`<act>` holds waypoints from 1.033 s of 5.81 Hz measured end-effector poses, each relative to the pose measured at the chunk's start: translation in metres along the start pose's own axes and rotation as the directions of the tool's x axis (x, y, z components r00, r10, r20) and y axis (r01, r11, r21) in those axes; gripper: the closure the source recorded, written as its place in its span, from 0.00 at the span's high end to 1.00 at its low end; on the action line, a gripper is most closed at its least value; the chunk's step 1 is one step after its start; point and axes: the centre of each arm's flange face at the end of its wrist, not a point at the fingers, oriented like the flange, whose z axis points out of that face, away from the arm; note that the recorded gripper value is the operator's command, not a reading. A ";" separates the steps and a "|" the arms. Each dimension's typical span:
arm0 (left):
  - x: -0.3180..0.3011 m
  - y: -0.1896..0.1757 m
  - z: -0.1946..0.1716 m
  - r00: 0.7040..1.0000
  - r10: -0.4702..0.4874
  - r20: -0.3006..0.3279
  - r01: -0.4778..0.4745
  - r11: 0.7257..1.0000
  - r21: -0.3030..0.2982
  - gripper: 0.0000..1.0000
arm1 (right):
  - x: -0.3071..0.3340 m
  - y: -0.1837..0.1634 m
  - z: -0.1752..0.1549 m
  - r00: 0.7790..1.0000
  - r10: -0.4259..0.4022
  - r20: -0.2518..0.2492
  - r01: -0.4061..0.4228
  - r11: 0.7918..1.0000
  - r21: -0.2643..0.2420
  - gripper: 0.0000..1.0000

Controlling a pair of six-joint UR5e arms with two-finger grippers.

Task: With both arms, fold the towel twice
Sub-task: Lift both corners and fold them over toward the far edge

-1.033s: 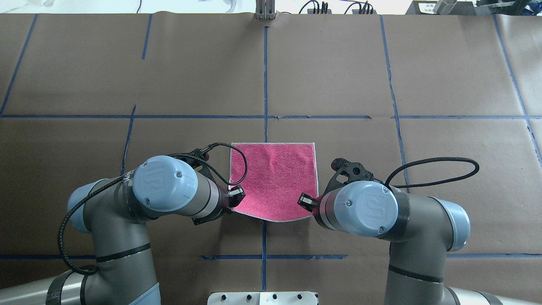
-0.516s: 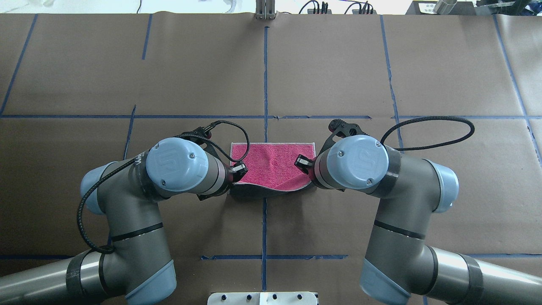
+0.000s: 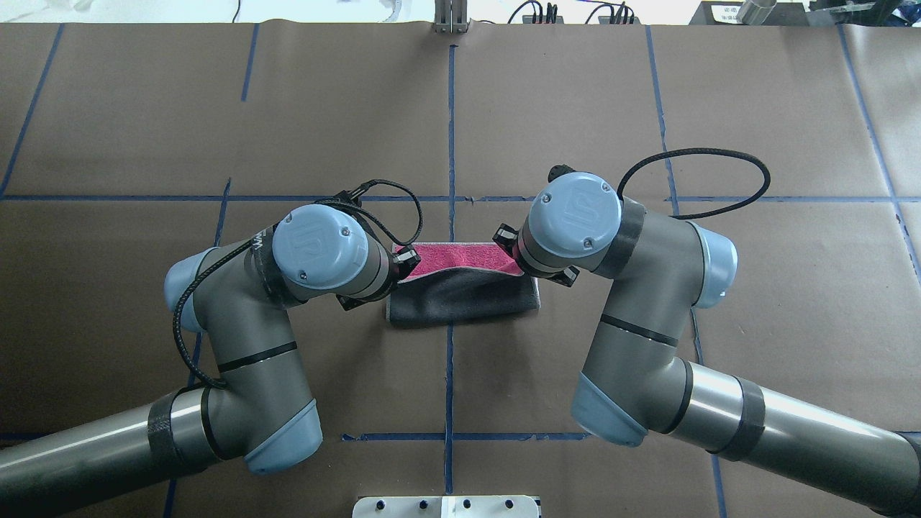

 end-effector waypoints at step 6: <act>0.024 -0.033 0.011 1.000 0.005 -0.019 -0.004 0.998 0.056 0.08 | -0.027 -0.037 0.020 0.999 0.048 -0.026 -0.048 0.999 -0.011 0.25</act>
